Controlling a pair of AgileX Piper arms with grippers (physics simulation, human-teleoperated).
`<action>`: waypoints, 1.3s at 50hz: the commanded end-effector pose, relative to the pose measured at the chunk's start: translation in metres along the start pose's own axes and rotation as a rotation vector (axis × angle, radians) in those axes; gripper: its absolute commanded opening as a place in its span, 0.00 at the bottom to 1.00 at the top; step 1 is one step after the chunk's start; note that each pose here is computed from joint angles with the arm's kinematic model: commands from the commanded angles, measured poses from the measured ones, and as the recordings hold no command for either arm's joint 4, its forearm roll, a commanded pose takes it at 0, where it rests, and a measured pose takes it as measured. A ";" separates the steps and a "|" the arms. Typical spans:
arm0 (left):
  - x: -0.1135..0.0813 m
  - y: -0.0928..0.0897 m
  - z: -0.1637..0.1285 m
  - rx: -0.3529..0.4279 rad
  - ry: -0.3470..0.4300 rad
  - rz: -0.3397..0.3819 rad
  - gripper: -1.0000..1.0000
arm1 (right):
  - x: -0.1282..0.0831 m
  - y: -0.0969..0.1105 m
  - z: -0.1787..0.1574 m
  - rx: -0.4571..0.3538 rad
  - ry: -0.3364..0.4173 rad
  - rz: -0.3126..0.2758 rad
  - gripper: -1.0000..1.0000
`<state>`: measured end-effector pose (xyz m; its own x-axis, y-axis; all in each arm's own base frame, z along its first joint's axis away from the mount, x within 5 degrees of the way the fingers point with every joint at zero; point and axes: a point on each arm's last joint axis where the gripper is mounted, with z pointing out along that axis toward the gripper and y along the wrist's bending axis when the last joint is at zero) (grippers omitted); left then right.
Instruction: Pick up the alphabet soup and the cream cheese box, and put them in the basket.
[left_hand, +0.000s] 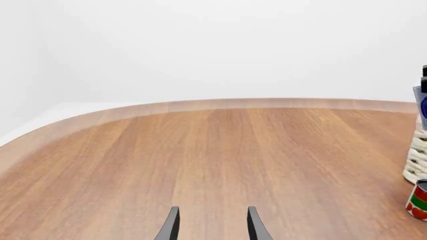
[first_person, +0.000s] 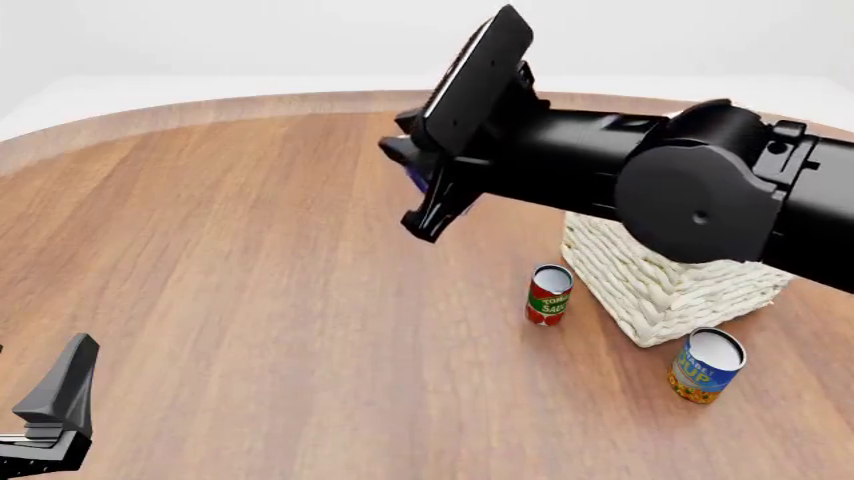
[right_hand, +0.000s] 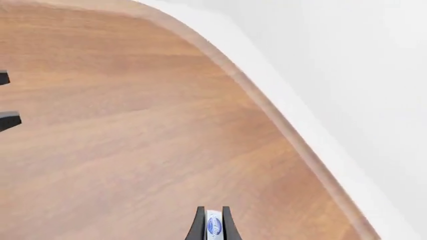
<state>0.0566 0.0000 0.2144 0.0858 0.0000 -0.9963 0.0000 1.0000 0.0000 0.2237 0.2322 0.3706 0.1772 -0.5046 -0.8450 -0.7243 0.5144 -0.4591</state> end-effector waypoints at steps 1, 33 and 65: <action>0.000 0.000 0.000 0.000 0.000 0.000 1.00 | -0.012 0.000 -0.019 0.013 -0.066 0.069 0.00; 0.000 0.000 0.000 0.000 0.000 0.000 1.00 | -0.017 0.011 -0.040 -0.019 -0.108 0.215 0.00; 0.000 0.000 0.000 0.000 0.000 0.000 1.00 | -0.019 0.006 -0.046 -0.017 -0.085 0.231 0.00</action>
<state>0.0566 0.0000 0.2144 0.0858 0.0000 -0.9963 0.0000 1.0000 0.0000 0.1875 0.2177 0.3857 0.0630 -0.3223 -0.9445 -0.7679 0.5889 -0.2522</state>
